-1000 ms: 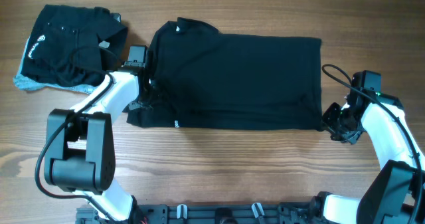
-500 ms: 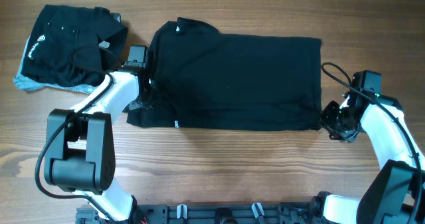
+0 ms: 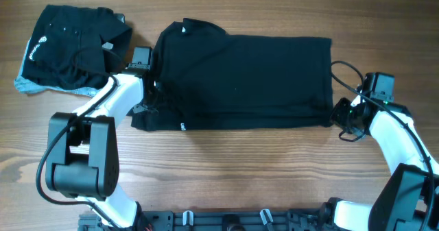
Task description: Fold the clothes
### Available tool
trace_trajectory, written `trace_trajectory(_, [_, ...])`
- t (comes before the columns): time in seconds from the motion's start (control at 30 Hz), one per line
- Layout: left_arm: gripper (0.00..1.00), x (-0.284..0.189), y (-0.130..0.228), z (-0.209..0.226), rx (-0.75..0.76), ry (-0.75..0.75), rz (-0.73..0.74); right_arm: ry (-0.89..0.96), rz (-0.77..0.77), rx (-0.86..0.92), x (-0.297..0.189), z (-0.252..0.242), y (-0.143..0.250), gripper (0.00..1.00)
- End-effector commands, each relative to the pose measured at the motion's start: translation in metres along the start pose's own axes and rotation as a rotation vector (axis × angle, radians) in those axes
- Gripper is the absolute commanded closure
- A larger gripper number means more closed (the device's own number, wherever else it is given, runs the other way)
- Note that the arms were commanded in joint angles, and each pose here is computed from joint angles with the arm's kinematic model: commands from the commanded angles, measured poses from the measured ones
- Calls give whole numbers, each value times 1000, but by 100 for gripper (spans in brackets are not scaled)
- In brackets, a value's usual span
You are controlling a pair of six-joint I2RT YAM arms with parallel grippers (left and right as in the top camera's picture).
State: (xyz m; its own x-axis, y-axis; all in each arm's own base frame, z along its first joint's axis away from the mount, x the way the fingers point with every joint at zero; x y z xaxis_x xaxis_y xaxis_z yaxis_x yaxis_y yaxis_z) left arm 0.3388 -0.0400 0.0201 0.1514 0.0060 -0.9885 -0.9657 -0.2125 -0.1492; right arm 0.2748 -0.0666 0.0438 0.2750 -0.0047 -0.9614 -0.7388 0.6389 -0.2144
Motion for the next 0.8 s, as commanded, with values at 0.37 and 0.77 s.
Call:
trace_trajectory(0.37, [57, -2, -8, 4, 3, -10, -29, -177, -124, -63, -15, 38, -35, 78])
trace_trajectory(0.77, [57, -2, -8, 3, 3, -9, -31, -181, -176, -71, -16, 40, -46, 43])
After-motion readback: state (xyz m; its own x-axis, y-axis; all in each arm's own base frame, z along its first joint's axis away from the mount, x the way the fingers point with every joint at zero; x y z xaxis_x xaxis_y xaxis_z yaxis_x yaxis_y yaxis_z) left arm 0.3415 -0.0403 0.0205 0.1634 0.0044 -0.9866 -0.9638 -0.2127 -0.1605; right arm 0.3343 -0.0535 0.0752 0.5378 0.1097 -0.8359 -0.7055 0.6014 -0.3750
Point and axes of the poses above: each gripper's point midway between its finger pads, its own x axis out along the fingers, its own z axis along the line the jaws close on, y = z × x, the point moved 2 cm from there along -x, back along the fingers, and after that the axes turned 5 degrees about x, right-handed, at the moved point
